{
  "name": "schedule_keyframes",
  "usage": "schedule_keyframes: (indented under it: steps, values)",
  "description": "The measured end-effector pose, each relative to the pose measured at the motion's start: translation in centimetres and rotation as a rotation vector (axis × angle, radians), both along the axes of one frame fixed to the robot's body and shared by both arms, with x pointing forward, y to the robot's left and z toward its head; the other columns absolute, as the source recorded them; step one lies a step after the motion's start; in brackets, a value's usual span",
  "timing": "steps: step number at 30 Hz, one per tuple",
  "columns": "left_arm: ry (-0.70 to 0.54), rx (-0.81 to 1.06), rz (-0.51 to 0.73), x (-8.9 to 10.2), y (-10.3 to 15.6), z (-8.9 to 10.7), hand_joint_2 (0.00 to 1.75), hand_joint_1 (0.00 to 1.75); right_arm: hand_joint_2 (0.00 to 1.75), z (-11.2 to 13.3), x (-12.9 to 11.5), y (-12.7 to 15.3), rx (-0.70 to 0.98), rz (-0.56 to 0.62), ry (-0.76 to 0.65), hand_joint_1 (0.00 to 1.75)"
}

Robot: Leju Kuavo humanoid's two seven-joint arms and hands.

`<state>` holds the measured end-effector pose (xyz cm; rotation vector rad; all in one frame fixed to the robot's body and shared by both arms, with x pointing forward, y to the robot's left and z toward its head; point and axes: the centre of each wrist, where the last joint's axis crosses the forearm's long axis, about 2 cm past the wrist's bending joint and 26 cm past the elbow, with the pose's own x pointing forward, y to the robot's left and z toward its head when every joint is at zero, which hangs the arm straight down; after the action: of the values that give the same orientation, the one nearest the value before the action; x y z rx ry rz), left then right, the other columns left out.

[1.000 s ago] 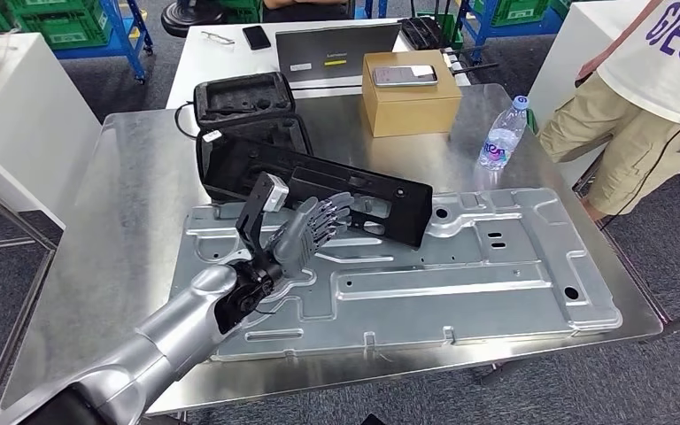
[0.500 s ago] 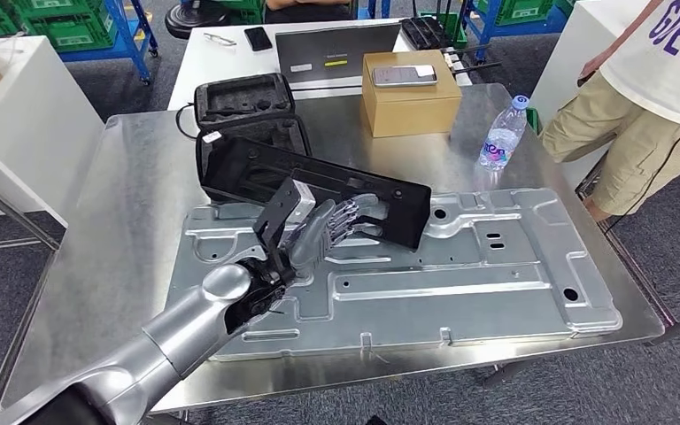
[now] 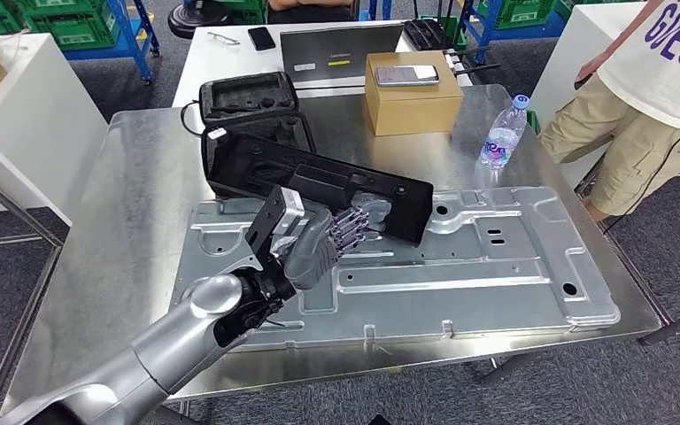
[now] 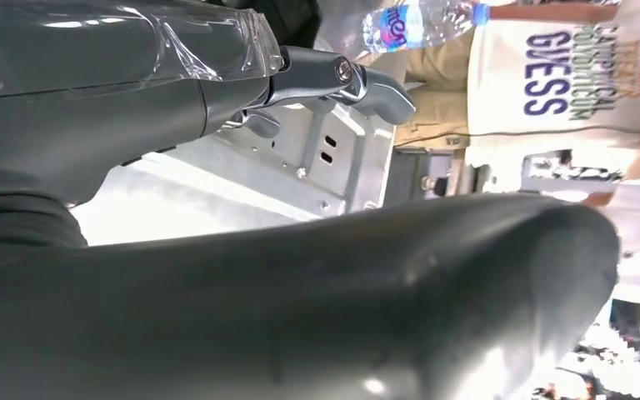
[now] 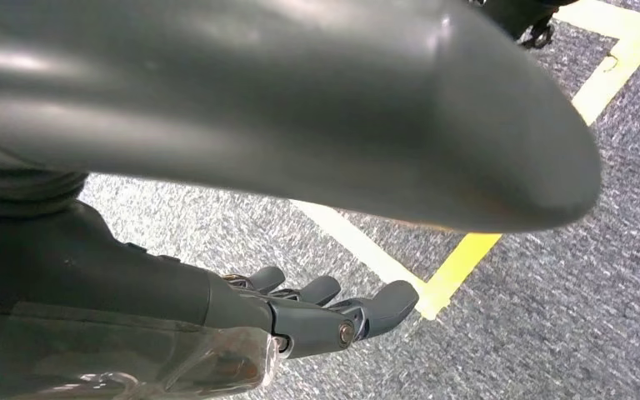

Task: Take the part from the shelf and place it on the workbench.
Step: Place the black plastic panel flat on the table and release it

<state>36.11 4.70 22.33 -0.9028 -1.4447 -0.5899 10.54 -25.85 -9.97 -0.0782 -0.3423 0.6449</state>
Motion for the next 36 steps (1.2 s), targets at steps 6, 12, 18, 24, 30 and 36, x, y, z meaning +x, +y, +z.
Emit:
schedule_keyframes:
  steps: [6, 12, 18, 24, 30, 36]
  values:
    - [-0.001, -0.057, -0.045, -0.8, 0.1, 0.7, 0.00, 0.00, 0.00, -0.1, -0.2, -0.2, 0.000, -0.007, 0.004, 0.00]
    - [-0.010, -0.095, -0.082, -1.3, 0.4, 1.1, 0.00, 0.00, 0.00, -0.1, -0.2, -0.4, -0.001, -0.015, 0.002, 0.00]
    - [-0.009, -0.111, -0.116, -1.9, 0.8, 0.8, 0.00, 0.00, 0.00, -0.1, -0.3, -0.5, 0.001, -0.024, 0.000, 0.00]
    - [0.003, -0.103, -0.158, -3.1, 0.8, -0.8, 0.00, 0.00, 0.00, -0.1, -0.4, -0.7, -0.001, -0.030, 0.002, 0.00]
    - [-0.018, -0.096, -0.190, -3.8, 0.6, -1.6, 0.00, 0.00, 0.00, -0.1, -0.4, -0.7, -0.001, -0.030, 0.001, 0.00]
    - [-0.012, -0.066, -0.217, -5.2, 0.4, -3.8, 0.00, 0.00, 0.00, -0.2, -0.6, -0.8, -0.004, -0.025, 0.003, 0.00]
